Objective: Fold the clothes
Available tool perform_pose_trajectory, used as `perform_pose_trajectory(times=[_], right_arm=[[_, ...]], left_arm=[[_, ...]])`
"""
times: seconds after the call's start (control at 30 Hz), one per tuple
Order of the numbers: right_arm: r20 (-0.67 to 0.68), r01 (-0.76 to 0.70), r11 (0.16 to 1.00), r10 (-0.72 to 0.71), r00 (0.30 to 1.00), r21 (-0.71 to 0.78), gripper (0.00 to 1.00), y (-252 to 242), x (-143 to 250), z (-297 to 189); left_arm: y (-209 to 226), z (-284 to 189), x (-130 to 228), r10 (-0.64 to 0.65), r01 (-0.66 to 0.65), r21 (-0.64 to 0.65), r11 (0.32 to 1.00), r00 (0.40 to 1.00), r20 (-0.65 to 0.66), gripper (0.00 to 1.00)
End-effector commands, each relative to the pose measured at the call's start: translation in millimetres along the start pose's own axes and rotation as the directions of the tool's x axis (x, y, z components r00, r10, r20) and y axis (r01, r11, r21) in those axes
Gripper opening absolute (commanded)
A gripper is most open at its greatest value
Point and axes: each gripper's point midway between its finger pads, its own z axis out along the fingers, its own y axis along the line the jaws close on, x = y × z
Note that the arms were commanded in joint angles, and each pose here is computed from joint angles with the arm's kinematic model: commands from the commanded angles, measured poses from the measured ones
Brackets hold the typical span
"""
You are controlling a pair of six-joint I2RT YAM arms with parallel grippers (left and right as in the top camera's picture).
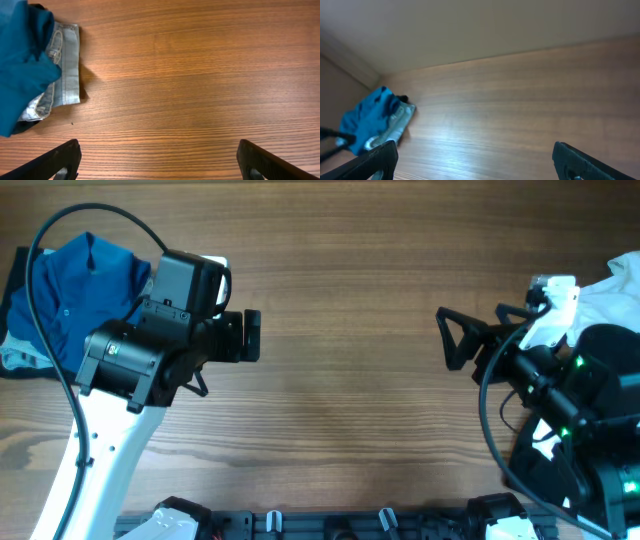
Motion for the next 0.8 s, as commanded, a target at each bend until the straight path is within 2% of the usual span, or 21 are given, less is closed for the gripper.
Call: perform_pose_trajectory(times=[0.0,0.07,0.27,0.37,0.5,0.57,0.77], right_arm=[[-0.03,-0.179,0.983,0.18,0.983,0.041,1.0,-9,4,12],[-0.048,-0.244,0.968,0.246,0.968,0.057,1.0,-12,7,20],[-0.133,-0.259,0.955,0.278,0.951,0.146,1.0,-29,26,45],[-0.1,-0.247,0.945,0.272,0.957,0.213,1.0,-44,22,52],[-0.073,-0.032,0.993,0.041,0.997,0.111,1.0,-30,2,57],[-0.053,0.098,0.994,-0.095,0.994,0.057,1.0,-20,-5,55],[0.09,0.42,0.905,-0.425,0.901,0.064,1.0,-12,-19,34]], left_arm=[[2,3,0,-0.014,0.014,-0.019,1.0,1.0,-0.001,1.0],[2,3,0,-0.015,0.015,-0.019,1.0,1.0,-0.001,1.0],[2,3,0,-0.014,0.014,-0.019,1.0,1.0,-0.001,1.0],[2,3,0,-0.014,0.014,-0.019,1.0,1.0,-0.001,1.0],[2,3,0,-0.014,0.014,-0.019,1.0,1.0,-0.001,1.0],[2,3,0,-0.014,0.014,-0.019,1.0,1.0,-0.001,1.0],[2,3,0,-0.014,0.014,-0.019,1.0,1.0,-0.001,1.0]])
